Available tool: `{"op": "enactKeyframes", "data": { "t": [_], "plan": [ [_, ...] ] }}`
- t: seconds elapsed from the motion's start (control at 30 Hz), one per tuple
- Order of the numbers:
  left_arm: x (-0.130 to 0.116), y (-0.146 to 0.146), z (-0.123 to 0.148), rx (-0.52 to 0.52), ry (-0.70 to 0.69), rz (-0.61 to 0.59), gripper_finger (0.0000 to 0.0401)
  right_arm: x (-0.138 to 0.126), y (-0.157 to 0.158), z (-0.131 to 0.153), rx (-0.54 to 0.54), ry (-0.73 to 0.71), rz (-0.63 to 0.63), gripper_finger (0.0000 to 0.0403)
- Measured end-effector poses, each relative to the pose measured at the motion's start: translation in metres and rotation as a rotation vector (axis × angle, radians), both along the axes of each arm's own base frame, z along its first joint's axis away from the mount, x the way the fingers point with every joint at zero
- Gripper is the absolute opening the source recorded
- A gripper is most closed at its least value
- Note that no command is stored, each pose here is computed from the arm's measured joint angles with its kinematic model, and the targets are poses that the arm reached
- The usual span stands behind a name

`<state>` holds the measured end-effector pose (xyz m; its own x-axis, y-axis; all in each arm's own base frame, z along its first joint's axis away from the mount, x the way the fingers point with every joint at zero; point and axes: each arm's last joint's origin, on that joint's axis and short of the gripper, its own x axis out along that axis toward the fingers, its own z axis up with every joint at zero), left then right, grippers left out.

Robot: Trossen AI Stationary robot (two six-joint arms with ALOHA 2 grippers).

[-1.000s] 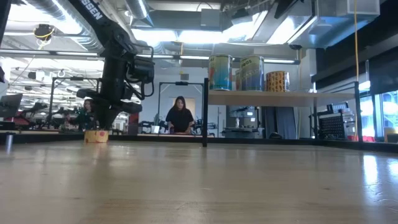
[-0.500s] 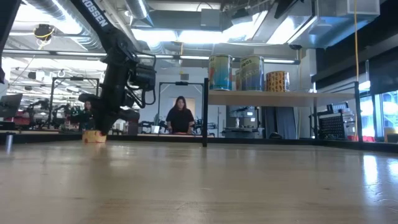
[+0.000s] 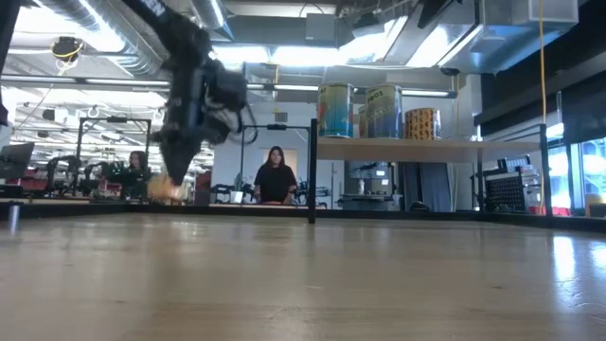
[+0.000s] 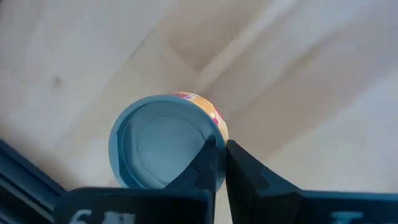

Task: Pick and place cans onto a shelf
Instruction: Put the canned pineapple ring on the shelf

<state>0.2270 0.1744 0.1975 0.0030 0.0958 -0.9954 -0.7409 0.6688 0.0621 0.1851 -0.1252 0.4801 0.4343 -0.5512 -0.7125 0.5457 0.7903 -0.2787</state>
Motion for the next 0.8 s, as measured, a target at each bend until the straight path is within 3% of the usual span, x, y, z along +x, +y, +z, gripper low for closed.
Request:
{"op": "enactKeyframes", "data": {
  "t": [0.13, 0.3, 0.53, 0.8],
  "plan": [
    [0.021, -0.019, 0.030, -0.011, -0.007, -0.303, 0.0007, 0.000, 0.000, 0.000, 0.000, 0.001, 0.000, 0.0000],
    [0.048, -0.054, 0.065, 0.038, -0.025, -0.580, 0.0007, 0.000, 0.000, 0.000, 0.001, 0.001, 0.000, 0.0000],
    [0.078, -0.112, 0.103, 0.142, -0.125, -0.792, 0.0007, 0.000, 0.000, -0.001, 0.005, 0.005, 0.001, 0.0000],
    [0.091, -0.176, 0.115, 0.227, -0.186, -0.946, 0.0007, 0.000, 0.002, -0.002, 0.041, 0.001, 0.031, 0.0000]
  ]
}}
